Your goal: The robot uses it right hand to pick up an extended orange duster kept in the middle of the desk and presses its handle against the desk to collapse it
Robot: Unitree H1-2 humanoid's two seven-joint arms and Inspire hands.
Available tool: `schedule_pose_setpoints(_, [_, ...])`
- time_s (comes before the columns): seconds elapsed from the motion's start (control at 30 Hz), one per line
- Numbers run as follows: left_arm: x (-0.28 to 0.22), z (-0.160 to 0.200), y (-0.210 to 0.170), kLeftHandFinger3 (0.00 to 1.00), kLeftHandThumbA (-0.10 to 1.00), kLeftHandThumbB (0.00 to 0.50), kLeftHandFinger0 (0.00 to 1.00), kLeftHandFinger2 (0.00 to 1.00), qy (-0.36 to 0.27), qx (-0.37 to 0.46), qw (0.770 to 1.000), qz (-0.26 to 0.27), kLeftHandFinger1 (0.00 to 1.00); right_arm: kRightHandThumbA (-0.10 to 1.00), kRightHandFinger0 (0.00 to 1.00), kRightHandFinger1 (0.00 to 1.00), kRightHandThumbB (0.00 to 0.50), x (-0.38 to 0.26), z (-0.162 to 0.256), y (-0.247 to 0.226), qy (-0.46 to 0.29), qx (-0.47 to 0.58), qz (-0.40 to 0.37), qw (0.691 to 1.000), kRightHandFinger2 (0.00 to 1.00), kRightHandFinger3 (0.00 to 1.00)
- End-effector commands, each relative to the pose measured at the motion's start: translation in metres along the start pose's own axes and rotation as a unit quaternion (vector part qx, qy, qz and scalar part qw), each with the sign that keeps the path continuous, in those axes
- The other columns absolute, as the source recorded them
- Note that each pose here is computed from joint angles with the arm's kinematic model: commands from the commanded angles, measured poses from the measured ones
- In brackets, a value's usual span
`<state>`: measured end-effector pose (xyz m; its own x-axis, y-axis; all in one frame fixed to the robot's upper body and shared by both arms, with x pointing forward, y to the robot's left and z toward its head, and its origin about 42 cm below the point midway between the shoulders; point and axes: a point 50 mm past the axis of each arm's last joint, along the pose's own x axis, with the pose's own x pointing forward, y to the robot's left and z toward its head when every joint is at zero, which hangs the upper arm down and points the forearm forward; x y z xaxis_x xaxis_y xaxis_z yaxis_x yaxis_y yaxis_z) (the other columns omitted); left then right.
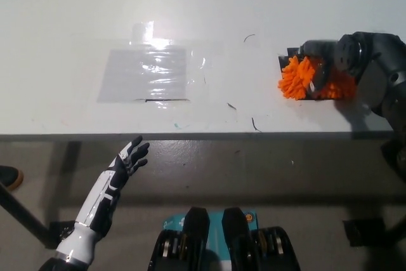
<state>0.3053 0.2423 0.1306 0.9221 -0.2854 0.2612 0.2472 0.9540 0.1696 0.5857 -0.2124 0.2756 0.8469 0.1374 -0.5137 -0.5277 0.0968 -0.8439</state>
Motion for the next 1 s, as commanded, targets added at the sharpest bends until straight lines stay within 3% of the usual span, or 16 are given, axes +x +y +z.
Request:
schedule_pose_setpoints(0.0, [0.006,0.009,0.005,1.00,1.00,0.151,1.00,1.00,-0.022,0.004,1.000,-0.008,1.00,-0.10,0.06,0.41,0.166,-0.004,0.001,-0.019,-0.019,-0.019,-0.148,0.989,0.62,0.54])
schedule_pose_setpoints(0.07, [0.006,0.008,0.006,1.00,1.00,0.141,1.00,1.00,-0.024,0.003,1.000,-0.009,1.00,-0.10,0.14,0.57,0.194,-0.006,-0.002,-0.022,-0.034,-0.004,-0.166,0.986,0.80,0.48])
schedule_pose_setpoints(0.2, [0.007,0.008,0.006,1.00,1.00,0.141,1.00,1.00,-0.025,0.004,1.000,-0.008,1.00,-0.10,0.18,0.64,0.197,-0.006,-0.002,-0.023,-0.037,-0.003,-0.173,0.984,0.85,0.43])
schedule_pose_setpoints(0.27, [0.008,0.008,0.007,1.00,1.00,0.136,1.00,1.00,-0.026,0.005,1.000,-0.010,1.00,-0.10,0.25,0.72,0.203,-0.008,-0.006,-0.025,-0.051,0.000,-0.187,0.981,0.91,0.34])
schedule_pose_setpoints(0.33, [0.008,0.008,0.007,1.00,1.00,0.133,1.00,1.00,-0.026,0.003,1.000,-0.011,1.00,-0.10,0.26,0.74,0.202,-0.008,-0.008,-0.025,-0.053,0.001,-0.191,0.980,0.97,0.38])
schedule_pose_setpoints(0.4, [0.008,0.008,0.007,1.00,1.00,0.132,1.00,1.00,-0.026,0.003,1.000,-0.011,1.00,-0.10,0.29,0.76,0.201,-0.008,-0.008,-0.025,-0.054,0.000,-0.192,0.980,1.00,0.48])
schedule_pose_setpoints(0.43, [0.009,0.008,0.007,1.00,1.00,0.118,1.00,1.00,-0.029,0.002,0.999,-0.014,1.00,-0.10,0.21,0.71,0.185,-0.009,-0.012,-0.025,-0.053,0.007,-0.198,0.979,1.00,0.50])
schedule_pose_setpoints(0.53, [0.009,0.008,0.008,1.00,1.00,0.113,1.00,1.00,-0.029,0.002,0.999,-0.016,1.00,-0.10,0.20,0.72,0.181,-0.010,-0.016,-0.026,-0.054,0.013,-0.212,0.976,1.00,0.96])
schedule_pose_setpoints(0.57, [0.009,0.008,0.008,1.00,1.00,0.113,1.00,1.00,-0.029,0.002,0.999,-0.016,1.00,-0.10,0.21,0.73,0.185,-0.010,-0.016,-0.026,-0.054,0.013,-0.213,0.976,1.00,1.00])
schedule_pose_setpoints(0.63, [0.009,0.008,0.008,1.00,1.00,0.112,1.00,1.00,-0.029,0.002,0.999,-0.017,1.00,-0.10,0.22,0.73,0.185,-0.010,-0.016,-0.026,-0.054,0.013,-0.214,0.975,1.00,1.00])
schedule_pose_setpoints(0.67, [0.007,0.008,0.010,1.00,1.00,0.103,1.00,1.00,-0.030,0.004,0.999,-0.015,1.00,-0.10,0.15,0.65,0.198,-0.013,-0.019,-0.029,-0.076,0.049,-0.256,0.962,0.98,1.00])
schedule_pose_setpoints(0.73, [0.006,0.008,0.010,1.00,1.00,0.104,1.00,1.00,-0.030,0.004,0.999,-0.014,1.00,-0.10,0.19,0.69,0.175,-0.019,-0.017,-0.043,-0.086,0.064,-0.284,0.953,1.00,1.00])
schedule_pose_setpoints(0.8, [0.005,0.008,0.009,1.00,1.00,0.104,1.00,1.00,-0.028,0.003,1.000,-0.014,1.00,-0.10,0.12,0.61,0.175,-0.028,-0.014,-0.060,-0.119,0.081,-0.320,0.936,0.97,0.97])
schedule_pose_setpoints(0.87, [0.004,0.007,0.009,1.00,1.00,0.103,1.00,1.00,-0.028,0.005,0.999,-0.015,1.00,-0.10,0.05,0.55,0.134,-0.037,-0.007,-0.079,-0.141,0.101,-0.353,0.919,0.95,0.90])
schedule_pose_setpoints(0.97, [0.003,0.006,0.009,1.00,1.00,0.111,1.00,1.00,-0.023,0.002,1.000,-0.015,1.00,-0.10,0.03,0.55,0.142,-0.053,0.005,-0.106,-0.180,0.119,-0.396,0.892,0.89,0.95])
